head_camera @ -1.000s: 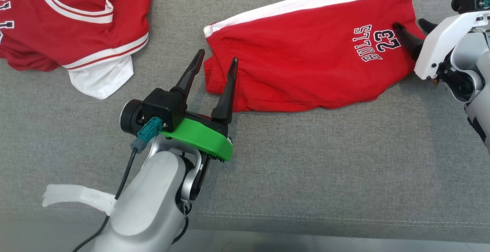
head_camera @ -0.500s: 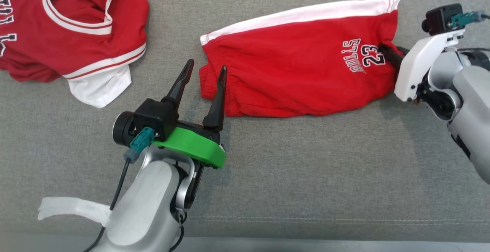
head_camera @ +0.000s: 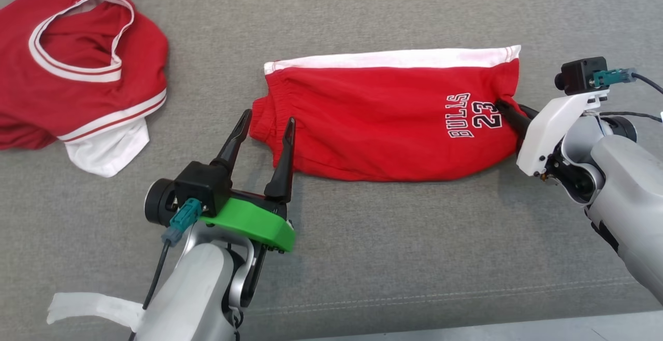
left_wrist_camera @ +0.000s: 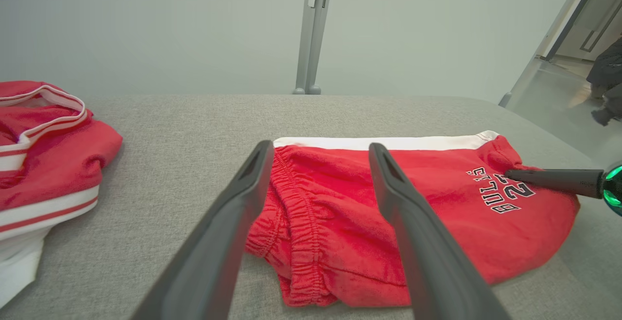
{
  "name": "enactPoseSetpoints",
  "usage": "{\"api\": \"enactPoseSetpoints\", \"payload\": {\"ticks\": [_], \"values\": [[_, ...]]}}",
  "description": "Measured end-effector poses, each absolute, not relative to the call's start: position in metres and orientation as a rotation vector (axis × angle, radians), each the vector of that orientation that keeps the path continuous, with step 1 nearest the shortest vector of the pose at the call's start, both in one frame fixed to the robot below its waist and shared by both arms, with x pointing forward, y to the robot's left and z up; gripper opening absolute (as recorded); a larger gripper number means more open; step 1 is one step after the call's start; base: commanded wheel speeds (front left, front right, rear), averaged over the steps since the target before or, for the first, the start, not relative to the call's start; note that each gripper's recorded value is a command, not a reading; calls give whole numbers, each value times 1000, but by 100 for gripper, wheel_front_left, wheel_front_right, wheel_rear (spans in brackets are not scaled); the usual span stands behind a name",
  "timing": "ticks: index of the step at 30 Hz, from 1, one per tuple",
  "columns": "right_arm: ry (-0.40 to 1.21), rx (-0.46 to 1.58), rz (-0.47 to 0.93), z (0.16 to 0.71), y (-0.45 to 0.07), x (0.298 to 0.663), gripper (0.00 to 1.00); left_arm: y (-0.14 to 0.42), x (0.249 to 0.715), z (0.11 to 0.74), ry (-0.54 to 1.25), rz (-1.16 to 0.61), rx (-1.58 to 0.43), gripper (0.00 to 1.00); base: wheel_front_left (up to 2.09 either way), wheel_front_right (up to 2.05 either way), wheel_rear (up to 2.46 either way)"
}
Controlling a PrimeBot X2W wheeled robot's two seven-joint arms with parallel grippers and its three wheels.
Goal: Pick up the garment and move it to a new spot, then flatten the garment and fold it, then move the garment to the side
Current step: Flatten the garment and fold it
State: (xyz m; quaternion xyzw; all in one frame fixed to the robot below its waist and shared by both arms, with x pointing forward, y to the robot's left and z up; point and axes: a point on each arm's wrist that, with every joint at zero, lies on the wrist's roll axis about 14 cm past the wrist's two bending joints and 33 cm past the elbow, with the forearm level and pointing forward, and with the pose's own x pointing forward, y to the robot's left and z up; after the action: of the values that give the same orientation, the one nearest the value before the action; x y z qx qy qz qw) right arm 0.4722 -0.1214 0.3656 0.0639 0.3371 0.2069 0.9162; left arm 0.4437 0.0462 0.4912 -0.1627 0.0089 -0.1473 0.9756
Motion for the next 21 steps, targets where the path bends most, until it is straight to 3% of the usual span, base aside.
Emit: {"api": "enactPoseSetpoints", "payload": {"ticks": [5,6,7,9,16,21], "values": [[654,133,390,376,-136,469,0,32,439,496,9,-342,-330,100,0,0,0],[647,132,380,377,-140,469,5,29,439,496,11,-352,-332,100,0,0,0],[636,131,370,378,-144,469,29,26,439,497,10,-360,-334,100,0,0,0],[624,129,349,380,-152,470,100,21,437,498,11,-373,-337,100,0,0,0],[569,116,319,385,-163,472,100,17,433,494,29,-384,-336,100,0,0,0],[444,101,287,405,-174,479,100,15,429,495,30,-390,-338,100,0,0,0]]}}
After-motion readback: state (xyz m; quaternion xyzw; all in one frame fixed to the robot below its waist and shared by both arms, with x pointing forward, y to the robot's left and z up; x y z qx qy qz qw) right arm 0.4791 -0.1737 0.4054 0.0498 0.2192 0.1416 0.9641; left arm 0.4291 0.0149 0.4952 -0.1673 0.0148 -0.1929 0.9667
